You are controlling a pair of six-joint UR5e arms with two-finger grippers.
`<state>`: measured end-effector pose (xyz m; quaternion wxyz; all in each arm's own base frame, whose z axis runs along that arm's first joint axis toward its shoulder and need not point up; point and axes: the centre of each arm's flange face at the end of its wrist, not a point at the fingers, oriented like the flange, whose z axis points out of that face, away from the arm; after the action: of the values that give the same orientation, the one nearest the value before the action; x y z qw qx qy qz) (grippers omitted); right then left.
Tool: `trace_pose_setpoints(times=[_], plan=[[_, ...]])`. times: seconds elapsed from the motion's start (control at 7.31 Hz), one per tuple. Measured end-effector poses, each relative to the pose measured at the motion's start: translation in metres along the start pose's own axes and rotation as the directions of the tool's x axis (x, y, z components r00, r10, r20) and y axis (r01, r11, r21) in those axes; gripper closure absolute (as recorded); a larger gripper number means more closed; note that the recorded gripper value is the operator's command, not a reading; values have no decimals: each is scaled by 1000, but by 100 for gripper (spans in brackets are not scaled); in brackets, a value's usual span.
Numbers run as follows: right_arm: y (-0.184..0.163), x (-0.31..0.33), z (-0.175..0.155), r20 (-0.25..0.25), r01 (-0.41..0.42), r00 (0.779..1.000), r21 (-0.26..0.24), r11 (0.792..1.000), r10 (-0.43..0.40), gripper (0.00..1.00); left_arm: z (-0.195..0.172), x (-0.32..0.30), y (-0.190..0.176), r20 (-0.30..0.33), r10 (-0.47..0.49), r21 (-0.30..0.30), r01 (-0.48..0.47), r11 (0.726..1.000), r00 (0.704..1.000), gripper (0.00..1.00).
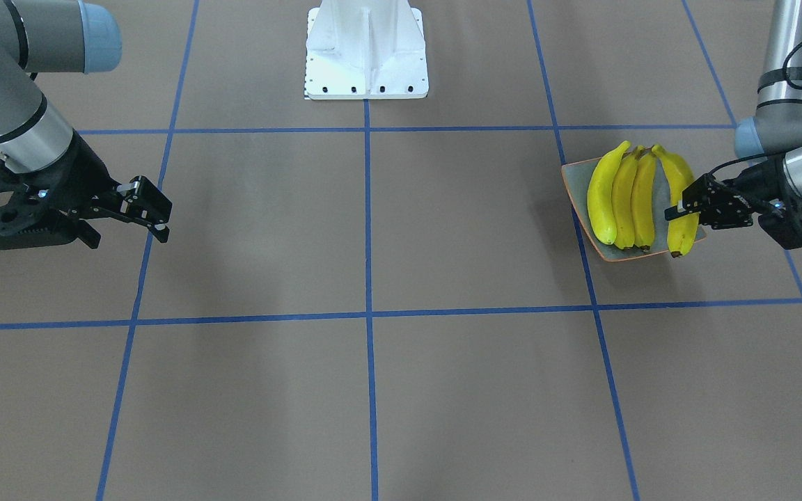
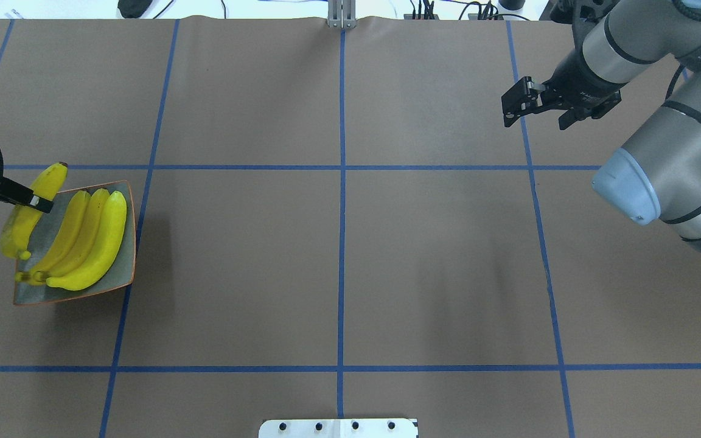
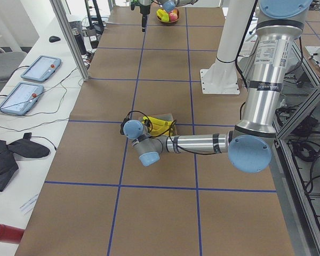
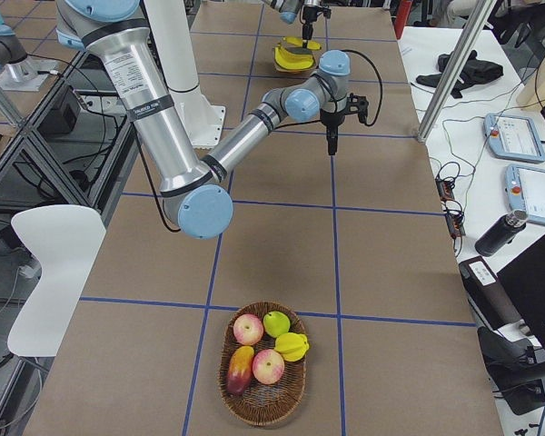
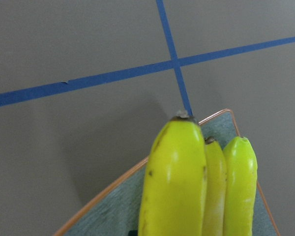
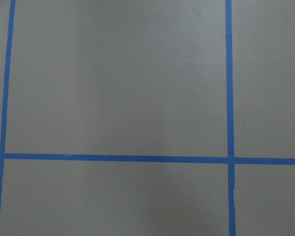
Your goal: Transfer all bananas from basket to plate
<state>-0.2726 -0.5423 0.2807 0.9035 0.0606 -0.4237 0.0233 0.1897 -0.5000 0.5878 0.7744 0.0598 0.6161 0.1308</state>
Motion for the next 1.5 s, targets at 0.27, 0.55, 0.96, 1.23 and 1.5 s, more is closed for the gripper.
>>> trace_pose_setpoints(times=[0.27, 0.55, 0.96, 1.23, 1.5], plan=[[1, -1, 0, 1, 2, 1000, 0, 1000, -2, 1, 0, -1, 1, 1, 2, 1, -2, 1000, 1000, 23], [1, -1, 0, 1, 1, 1000, 0, 1000, -1, 1, 0, -1, 1, 5, 10, 10, -10, 1000, 1000, 19], [1, 2, 1, -3, 1, 1000, 2, 1000, -1, 1, 1, 9, -20, 36, 23, 58, -25, 998, 999, 0], [-2, 20, 4, -32, -22, 999, 12, 1000, 22, 1, -10, 17, -62, 144, -19, 201, -11, 980, 989, 0], [-10, 45, 8, -68, -59, 996, 22, 998, 61, 1, -29, 16, -108, 279, -120, 325, 24, 946, 953, 0]])
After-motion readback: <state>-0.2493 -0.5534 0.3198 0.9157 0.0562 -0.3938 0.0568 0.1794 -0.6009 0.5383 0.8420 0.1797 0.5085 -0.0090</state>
